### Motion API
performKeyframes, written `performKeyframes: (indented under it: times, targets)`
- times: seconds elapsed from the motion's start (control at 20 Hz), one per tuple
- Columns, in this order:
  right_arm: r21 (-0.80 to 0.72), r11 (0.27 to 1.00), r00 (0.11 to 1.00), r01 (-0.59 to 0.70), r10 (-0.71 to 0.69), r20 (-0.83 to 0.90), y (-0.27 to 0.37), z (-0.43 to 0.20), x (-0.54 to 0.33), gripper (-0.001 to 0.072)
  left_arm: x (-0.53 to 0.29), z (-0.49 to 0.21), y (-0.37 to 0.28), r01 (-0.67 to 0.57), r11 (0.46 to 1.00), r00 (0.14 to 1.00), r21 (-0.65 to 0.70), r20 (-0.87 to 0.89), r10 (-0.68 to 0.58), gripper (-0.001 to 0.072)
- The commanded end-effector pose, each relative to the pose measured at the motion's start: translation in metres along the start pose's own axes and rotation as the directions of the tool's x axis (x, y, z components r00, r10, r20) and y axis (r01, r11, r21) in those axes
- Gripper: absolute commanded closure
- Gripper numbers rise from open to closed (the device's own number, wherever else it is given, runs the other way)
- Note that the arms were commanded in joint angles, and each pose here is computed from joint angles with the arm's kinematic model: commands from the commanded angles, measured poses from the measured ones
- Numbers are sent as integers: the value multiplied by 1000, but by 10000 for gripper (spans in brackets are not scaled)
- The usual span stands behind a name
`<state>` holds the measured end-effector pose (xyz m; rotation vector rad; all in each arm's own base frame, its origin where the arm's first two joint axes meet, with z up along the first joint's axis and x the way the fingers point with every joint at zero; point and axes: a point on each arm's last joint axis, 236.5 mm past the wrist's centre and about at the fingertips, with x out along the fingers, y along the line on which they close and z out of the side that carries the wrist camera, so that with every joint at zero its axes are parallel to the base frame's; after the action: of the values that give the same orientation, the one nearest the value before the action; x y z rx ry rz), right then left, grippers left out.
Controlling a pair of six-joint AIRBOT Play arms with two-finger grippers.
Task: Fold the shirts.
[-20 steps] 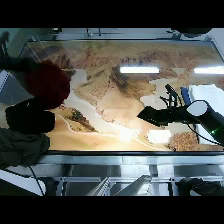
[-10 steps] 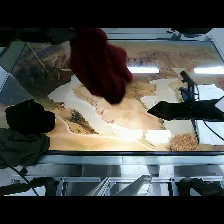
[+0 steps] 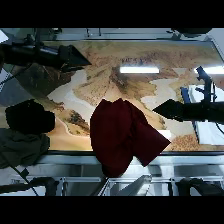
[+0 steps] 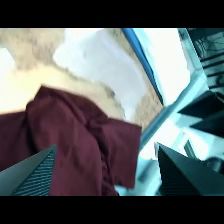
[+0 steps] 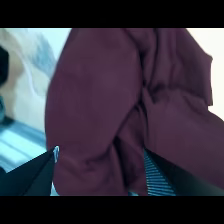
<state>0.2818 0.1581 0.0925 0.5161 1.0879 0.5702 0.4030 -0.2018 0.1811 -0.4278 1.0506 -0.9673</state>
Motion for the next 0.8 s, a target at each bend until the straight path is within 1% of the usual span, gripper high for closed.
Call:
performKeyframes:
  times: [0.0, 0.05, 0.15, 0.2, 0.25, 0.35, 0.5, 0.55, 0.65, 0.7, 0.75]
  targets:
    - [-30, 999, 996, 17, -20, -88, -14, -24, 8, 114, -16, -65, 22, -25, 983, 986, -182, -169, -6, 45]
    - [-50, 998, 993, 46, -51, -105, -25, -31, 11, 114, -8, -94, 30, -60, 972, 978, -226, -208, 12, 45]
    - [-101, 981, 980, 166, -176, -93, -60, -30, 14, 114, 12, -168, 47, -155, 942, 948, -299, -313, 57, 44]
    - [-115, 971, 973, 211, -219, -71, -73, -23, 15, 115, 24, -206, 49, -175, 926, 933, -335, -355, 48, 44]
    - [-137, 965, 971, 223, -232, -59, -81, -17, 21, 118, 36, -241, 48, -184, 908, 923, -376, -384, 28, 44]
    - [-173, 965, 972, 200, -217, -91, -94, -12, 43, 118, 62, -304, 44, -192, 873, 913, -449, -409, -10, 44]
    - [-189, 973, 957, 133, -176, -229, -119, -22, 85, 117, 96, -357, 33, -149, 814, 944, -561, -325, -51, 44]
    - [-192, 976, 953, 101, -151, -264, -124, -24, 97, 117, 102, -365, 32, -141, 809, 954, -570, -297, -43, 44]
    - [-188, 982, 948, 31, -88, -305, -125, -31, 119, 117, 108, -370, 34, -147, 829, 965, -540, -263, 0, 50]
    - [-183, 983, 942, -4, -57, -329, -123, -38, 128, 117, 110, -370, 34, -150, 845, 967, -513, -253, 18, 144]
    - [-179, 983, 936, -28, -36, -349, -121, -43, 136, 117, 112, -368, 33, -153, 860, 970, -487, -242, 35, 223]
